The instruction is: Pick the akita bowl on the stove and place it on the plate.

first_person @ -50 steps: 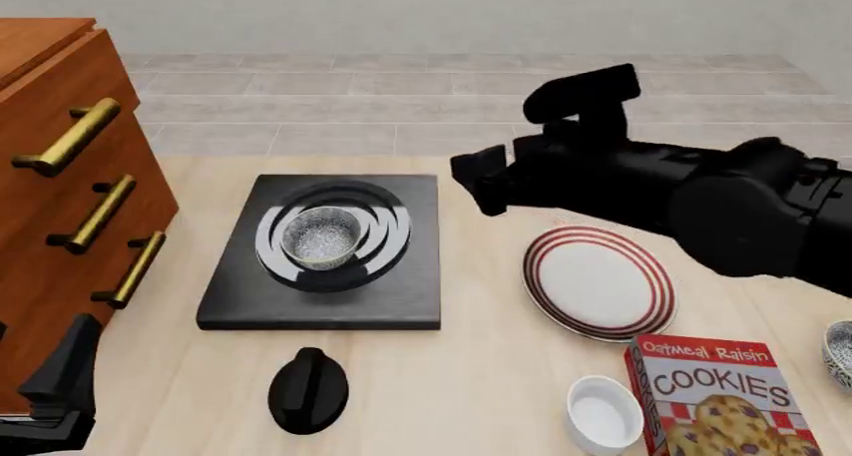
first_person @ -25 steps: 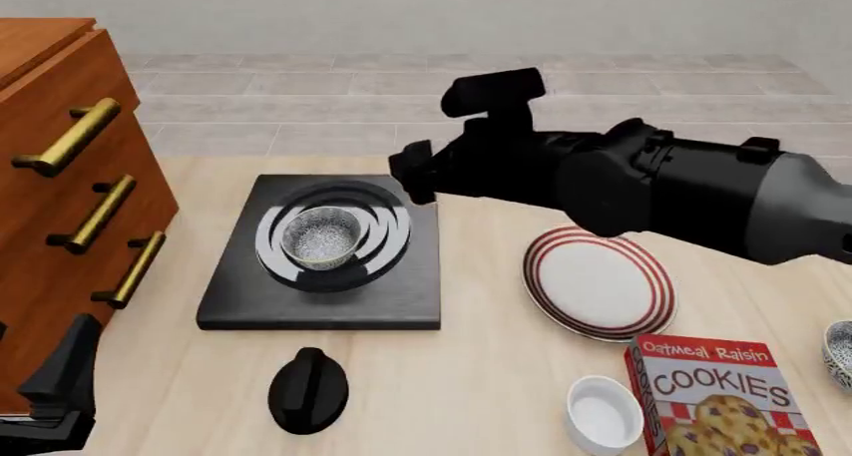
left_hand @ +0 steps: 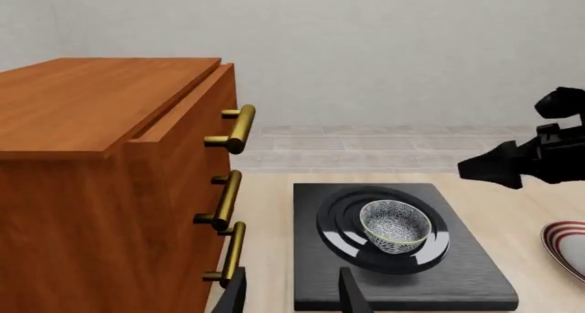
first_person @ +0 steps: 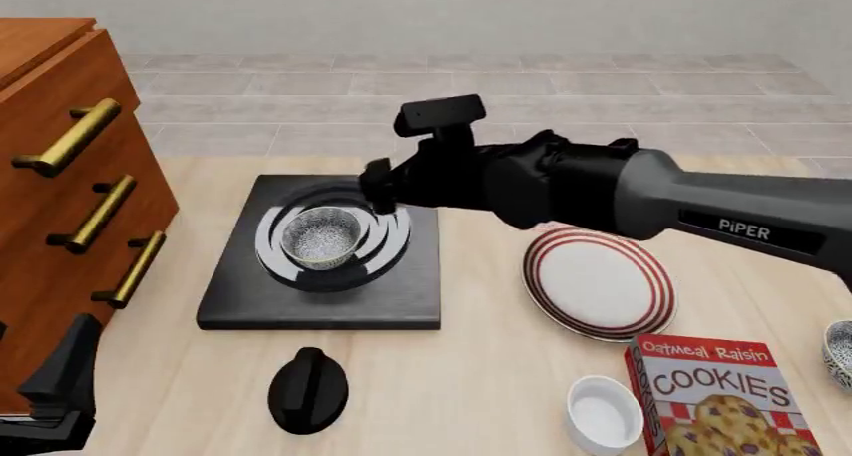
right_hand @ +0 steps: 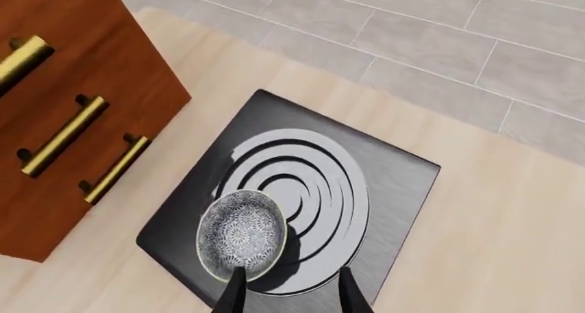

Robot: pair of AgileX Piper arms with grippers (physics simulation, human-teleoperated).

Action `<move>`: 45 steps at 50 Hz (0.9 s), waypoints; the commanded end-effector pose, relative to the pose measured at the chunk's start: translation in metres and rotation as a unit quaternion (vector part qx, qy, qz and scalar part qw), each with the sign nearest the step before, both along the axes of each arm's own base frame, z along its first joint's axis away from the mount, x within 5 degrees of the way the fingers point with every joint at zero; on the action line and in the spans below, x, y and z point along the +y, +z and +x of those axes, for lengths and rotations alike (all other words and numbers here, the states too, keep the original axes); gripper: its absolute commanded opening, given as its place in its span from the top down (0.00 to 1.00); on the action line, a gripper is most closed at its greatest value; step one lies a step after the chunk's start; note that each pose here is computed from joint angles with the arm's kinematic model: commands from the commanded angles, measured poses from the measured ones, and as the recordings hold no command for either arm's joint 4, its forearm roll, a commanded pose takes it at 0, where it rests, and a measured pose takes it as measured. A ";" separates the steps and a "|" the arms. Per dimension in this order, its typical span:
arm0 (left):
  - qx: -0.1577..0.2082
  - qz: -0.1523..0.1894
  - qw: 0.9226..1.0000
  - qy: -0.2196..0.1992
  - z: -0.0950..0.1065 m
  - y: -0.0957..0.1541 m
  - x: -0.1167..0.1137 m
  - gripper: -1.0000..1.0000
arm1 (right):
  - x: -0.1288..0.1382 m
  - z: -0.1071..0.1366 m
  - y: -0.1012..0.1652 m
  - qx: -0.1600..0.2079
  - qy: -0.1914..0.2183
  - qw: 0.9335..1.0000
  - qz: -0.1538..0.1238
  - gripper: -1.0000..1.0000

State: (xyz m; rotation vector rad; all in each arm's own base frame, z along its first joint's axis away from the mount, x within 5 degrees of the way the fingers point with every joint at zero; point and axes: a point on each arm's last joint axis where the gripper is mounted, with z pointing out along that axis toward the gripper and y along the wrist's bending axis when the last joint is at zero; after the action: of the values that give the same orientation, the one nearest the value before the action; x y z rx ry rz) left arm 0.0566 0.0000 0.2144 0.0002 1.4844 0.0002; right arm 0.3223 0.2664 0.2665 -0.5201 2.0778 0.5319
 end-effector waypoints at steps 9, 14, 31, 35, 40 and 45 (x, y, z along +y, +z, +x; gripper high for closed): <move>0.000 0.000 1.000 0.000 0.000 0.000 0.000 0.00 | 0.017 0.017 -0.020 0.008 0.003 1.000 -0.007 0.00; 0.000 0.000 1.000 0.000 0.000 0.000 0.000 0.00 | 0.019 0.019 -0.025 0.009 0.002 1.000 -0.007 0.00; 0.000 0.000 1.000 0.000 0.000 0.000 0.000 0.00 | 0.031 0.022 -0.046 0.026 0.002 1.000 -0.002 0.00; 0.000 0.000 1.000 0.000 0.000 0.000 0.000 0.00 | 0.034 0.020 -0.050 0.032 0.002 0.999 0.000 0.00; 0.000 0.000 1.000 0.000 0.000 0.000 0.000 0.00 | 0.041 0.017 -0.057 0.041 0.008 0.999 -0.006 0.00; 0.000 0.000 1.000 0.000 0.000 0.000 0.000 0.00 | 0.042 0.021 -0.060 0.042 0.008 0.999 -0.010 0.00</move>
State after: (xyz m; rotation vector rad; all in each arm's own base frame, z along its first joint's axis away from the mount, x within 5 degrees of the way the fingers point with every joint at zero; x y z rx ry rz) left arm 0.0565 0.0000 0.2144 0.0002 1.4843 0.0002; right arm 0.3423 0.3020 0.2161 -0.5261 2.1435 0.5512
